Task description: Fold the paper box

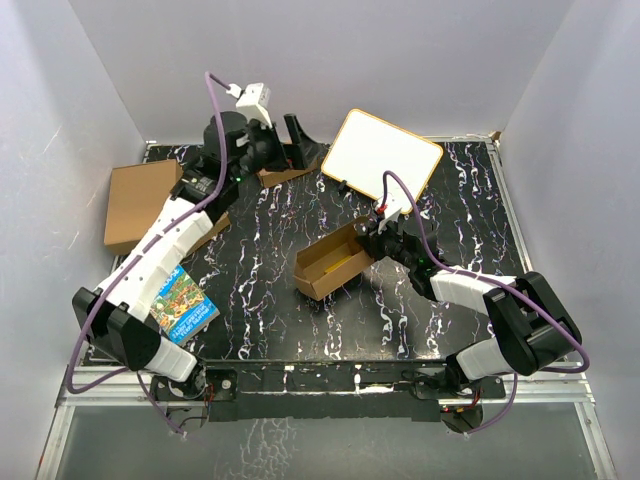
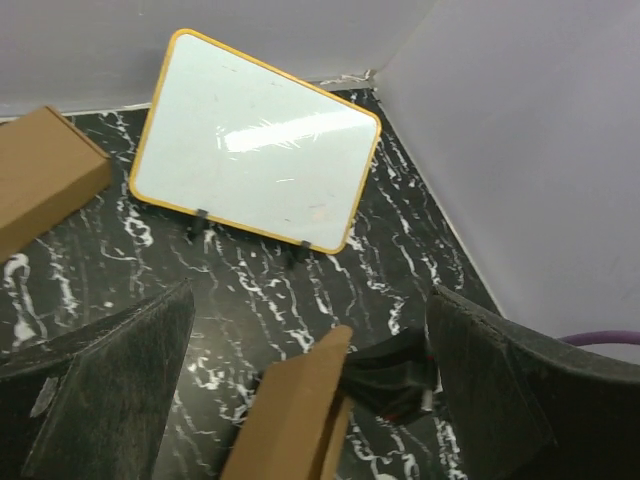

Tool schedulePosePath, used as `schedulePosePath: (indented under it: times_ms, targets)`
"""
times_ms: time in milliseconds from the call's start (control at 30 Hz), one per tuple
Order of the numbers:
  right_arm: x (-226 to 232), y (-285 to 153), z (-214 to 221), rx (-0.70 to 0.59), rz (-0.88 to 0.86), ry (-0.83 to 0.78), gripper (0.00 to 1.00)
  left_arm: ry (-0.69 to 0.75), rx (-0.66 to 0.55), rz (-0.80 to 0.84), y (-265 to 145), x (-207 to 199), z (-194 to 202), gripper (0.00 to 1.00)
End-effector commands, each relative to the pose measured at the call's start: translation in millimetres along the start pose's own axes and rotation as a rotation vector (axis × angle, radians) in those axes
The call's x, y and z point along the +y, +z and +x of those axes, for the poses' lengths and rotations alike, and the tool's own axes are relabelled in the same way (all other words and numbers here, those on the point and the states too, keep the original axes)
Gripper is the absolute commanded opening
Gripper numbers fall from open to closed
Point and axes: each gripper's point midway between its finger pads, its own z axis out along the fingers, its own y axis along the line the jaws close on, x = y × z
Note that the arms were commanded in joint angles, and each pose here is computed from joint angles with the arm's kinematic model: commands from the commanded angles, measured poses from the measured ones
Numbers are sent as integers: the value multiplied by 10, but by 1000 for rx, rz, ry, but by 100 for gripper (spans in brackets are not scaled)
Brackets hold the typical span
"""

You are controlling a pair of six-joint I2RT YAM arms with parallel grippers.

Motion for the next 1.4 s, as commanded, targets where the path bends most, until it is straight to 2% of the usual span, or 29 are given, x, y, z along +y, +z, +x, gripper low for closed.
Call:
schedulePosePath:
  times_ms: [0,167,300,433,700,867,1000,1367]
  targets:
    - [-16,14,-133,-51,-6,-23,9,128,117,131,-195,-20,146,97]
    - [-10,12,-131,-52,-9,-24,9,212,277,74,-159,283,514,97]
    - [-5,22,-110,-47,-12,-23,9,256,326,40,-135,445,674,96]
    - [-5,22,-95,-43,-12,-21,9,276,382,54,-71,526,868,91]
    - [-6,18,-105,-45,-12,-22,9,230,403,233,23,340,1136,77]
    - [-3,20,-102,-45,-14,-22,9,149,494,311,53,258,1420,68]
    - [-5,20,-99,-44,-12,-23,9,140,554,327,43,183,1636,67]
    - [-2,18,-96,-43,-15,-21,9,238,650,321,-30,54,1998,67]
